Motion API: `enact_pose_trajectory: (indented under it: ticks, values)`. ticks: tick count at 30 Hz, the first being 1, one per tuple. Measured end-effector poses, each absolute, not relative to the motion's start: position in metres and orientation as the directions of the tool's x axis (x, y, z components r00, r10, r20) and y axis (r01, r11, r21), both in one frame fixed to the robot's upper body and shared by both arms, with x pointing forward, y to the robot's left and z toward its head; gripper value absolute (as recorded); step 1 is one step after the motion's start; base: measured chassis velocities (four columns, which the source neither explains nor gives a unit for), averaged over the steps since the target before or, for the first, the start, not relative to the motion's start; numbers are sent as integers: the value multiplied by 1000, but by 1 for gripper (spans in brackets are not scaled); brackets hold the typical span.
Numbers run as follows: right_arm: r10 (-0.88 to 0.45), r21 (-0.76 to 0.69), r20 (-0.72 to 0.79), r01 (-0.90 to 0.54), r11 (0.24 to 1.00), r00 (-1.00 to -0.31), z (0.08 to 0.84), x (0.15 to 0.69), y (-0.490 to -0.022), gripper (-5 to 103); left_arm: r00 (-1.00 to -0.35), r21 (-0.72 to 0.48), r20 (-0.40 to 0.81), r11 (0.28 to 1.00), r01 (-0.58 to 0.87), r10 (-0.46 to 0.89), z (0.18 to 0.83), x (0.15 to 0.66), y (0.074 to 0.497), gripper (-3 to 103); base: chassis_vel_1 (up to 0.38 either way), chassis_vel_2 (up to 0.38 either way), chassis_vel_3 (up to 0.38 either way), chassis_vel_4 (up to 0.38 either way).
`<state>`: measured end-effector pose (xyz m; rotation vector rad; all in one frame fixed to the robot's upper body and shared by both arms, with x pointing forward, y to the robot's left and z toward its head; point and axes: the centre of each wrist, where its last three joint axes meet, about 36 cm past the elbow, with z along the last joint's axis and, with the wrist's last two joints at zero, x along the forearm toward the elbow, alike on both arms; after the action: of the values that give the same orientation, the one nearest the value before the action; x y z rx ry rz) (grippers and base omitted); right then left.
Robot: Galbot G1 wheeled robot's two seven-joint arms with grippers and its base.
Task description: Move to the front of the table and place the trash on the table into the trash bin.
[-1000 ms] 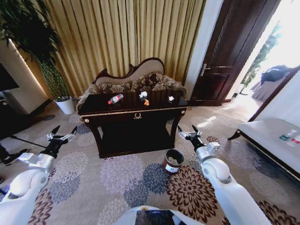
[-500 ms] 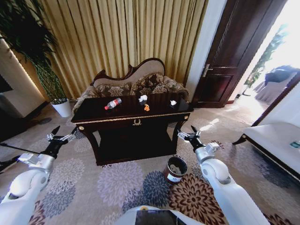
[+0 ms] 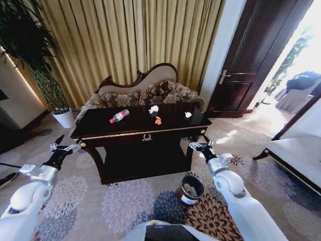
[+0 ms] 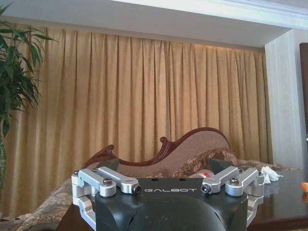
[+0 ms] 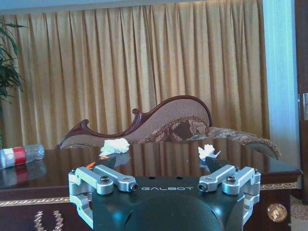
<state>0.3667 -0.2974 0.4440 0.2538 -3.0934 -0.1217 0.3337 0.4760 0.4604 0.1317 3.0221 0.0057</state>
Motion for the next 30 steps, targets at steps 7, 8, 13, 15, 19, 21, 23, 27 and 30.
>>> enact_pose_trajectory:
  ticks: [7, 8, 13, 15, 19, 21, 23, 27, 30]
  values:
    - [-161, 83, 31, -158, 984, -986, 442, 367, -298, 100, -990, 2, -117, 997, 80, 80, 460, 332, 473, 100, -136, 125, 121, -133]
    - [-161, 83, 31, -158, 984, -986, 442, 367, -298, 100, -990, 2, -117, 997, 80, 80, 460, 332, 473, 100, -109, 111, 102, -108]
    - [-157, 81, 32, -154, 985, -987, 441, 368, -298, 100, -991, 0, -110, 997, 78, 77, 460, 332, 472, 100, -56, 60, 63, -53]
    - [-156, 79, 32, -153, 985, -987, 441, 368, -298, 100, -991, -1, -108, 997, 78, 78, 460, 332, 472, 100, 0, 0, 0, 0]
    - [-153, 81, 35, -150, 985, -988, 438, 368, -297, 100, -991, -4, -105, 997, 79, 78, 458, 333, 472, 100, 0, 0, 0, 0]
    - [-152, 81, 36, -149, 986, -988, 438, 368, -297, 100, -991, -4, -105, 997, 78, 77, 458, 333, 472, 100, 0, 0, 0, 0]
    - [-151, 81, 38, -148, 986, -988, 437, 368, -297, 100, -992, -5, -103, 997, 78, 78, 457, 333, 473, 100, 0, 0, 0, 0]
    - [-150, 79, 39, -146, 986, -988, 436, 368, -298, 100, -991, -4, -104, 997, 81, 80, 457, 334, 473, 100, 0, 0, 0, 0]
    - [-150, 79, 39, -146, 986, -988, 436, 369, -298, 100, -991, -5, -103, 997, 83, 82, 457, 334, 473, 100, 0, 0, 0, 0]
